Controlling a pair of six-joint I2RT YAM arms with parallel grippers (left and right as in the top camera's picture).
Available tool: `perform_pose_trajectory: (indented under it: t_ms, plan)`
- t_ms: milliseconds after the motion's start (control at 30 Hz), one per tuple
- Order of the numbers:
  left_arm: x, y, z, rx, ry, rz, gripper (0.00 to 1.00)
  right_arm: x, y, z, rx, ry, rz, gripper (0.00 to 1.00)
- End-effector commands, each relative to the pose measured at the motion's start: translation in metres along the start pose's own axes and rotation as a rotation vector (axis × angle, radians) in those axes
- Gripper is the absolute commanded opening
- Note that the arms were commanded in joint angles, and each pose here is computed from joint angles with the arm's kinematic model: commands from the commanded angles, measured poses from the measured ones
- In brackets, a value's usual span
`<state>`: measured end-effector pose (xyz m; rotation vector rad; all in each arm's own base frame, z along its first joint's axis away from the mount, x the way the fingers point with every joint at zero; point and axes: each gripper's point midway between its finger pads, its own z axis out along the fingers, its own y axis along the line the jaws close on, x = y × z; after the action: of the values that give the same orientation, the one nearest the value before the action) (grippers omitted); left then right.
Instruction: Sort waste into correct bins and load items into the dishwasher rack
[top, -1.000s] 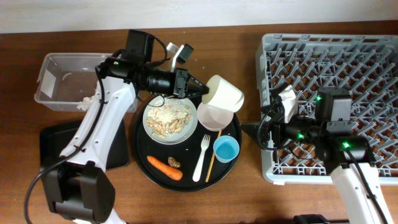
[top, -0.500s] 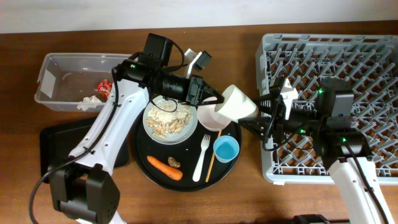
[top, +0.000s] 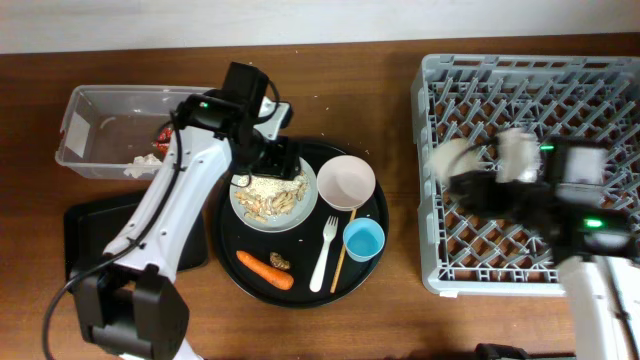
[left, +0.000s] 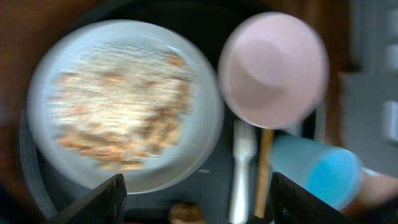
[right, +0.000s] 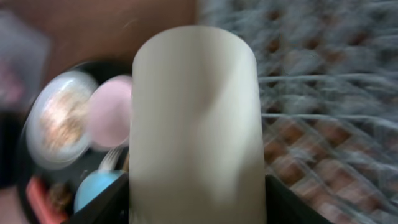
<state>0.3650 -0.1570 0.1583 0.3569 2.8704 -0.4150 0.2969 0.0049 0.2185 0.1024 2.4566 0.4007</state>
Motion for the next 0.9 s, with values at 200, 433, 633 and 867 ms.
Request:
perform_pose_trajectory:
  t_ms: [200, 433, 633, 867]
  plan:
    - [-0.005, 0.015, -0.044, -0.129, -0.117, 0.028, 0.73, 0.037, -0.187, -0.063, 0.459, 0.069, 0.654, 0.45]
    - [-0.005, 0.015, -0.044, -0.129, -0.115, 0.028, 0.73, 0.064, -0.214, -0.016, 0.372, 0.235, 0.771, 0.99]
    - [0.003, -0.003, -0.041, -0.020, -0.083, 0.029, 0.79, 0.009, -0.154, -0.044, 0.165, 0.092, 0.662, 0.99]
    - [0.053, -0.053, 0.005, 0.116, 0.087, 0.113, 0.78, 0.015, -0.025, -0.025, 0.018, 0.259, 0.172, 0.99]
